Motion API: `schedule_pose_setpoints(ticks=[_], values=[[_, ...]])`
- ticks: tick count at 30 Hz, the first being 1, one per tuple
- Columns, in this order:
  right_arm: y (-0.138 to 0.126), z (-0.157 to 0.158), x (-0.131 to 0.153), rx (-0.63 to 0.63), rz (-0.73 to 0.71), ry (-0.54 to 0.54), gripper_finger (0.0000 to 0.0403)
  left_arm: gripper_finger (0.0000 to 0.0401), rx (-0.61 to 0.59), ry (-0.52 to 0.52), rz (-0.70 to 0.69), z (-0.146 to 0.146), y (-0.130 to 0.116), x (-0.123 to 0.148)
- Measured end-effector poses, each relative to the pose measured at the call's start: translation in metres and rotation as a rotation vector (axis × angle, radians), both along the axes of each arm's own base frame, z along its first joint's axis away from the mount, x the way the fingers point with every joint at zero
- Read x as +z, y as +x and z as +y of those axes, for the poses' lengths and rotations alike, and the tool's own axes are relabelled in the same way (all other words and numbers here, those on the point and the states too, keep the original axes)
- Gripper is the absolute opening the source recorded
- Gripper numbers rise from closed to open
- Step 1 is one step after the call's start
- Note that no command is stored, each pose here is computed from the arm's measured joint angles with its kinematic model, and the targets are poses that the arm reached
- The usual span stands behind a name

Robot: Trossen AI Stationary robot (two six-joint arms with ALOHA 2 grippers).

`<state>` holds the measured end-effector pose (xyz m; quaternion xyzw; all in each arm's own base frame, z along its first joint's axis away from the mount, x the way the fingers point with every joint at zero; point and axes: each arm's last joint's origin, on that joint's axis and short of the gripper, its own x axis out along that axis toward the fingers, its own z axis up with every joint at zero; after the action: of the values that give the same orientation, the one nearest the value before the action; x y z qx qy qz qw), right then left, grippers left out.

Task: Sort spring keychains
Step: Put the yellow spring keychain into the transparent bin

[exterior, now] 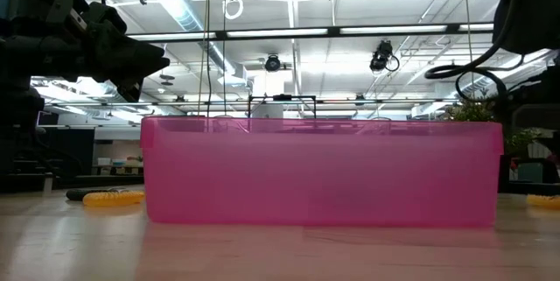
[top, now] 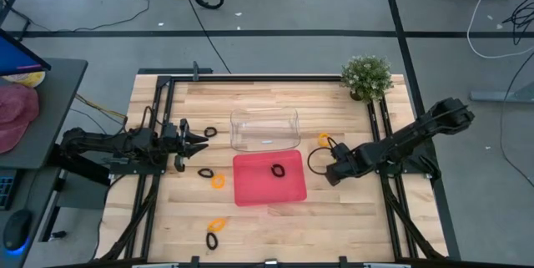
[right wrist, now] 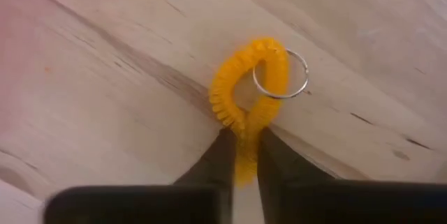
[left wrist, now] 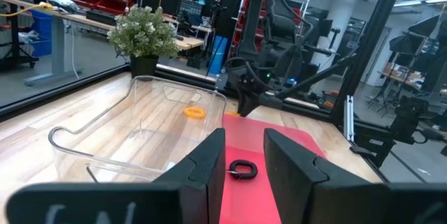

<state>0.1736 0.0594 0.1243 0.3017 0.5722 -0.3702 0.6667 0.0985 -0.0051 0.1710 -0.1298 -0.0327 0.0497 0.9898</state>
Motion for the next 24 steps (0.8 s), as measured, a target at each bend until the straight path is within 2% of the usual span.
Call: schedule_pose_setpoints(ticks=[17,21,24], values=[[0.000,0.006,0.008,0.082,-0.068,-0.047,0.0014,0.0103,0.000,0.000,0.001,0.000,0.000,0.000],[0.010,0.009,0.029,0.153,-0.160,-0.158,0.0010,0.0103,0.000,0.000,0.001,0.000,0.000,0.000],[0.017,0.008,0.048,0.218,-0.215,-0.303,0.0010,0.0103,0.000,0.000,0.002,0.000,0.000,0.000]])
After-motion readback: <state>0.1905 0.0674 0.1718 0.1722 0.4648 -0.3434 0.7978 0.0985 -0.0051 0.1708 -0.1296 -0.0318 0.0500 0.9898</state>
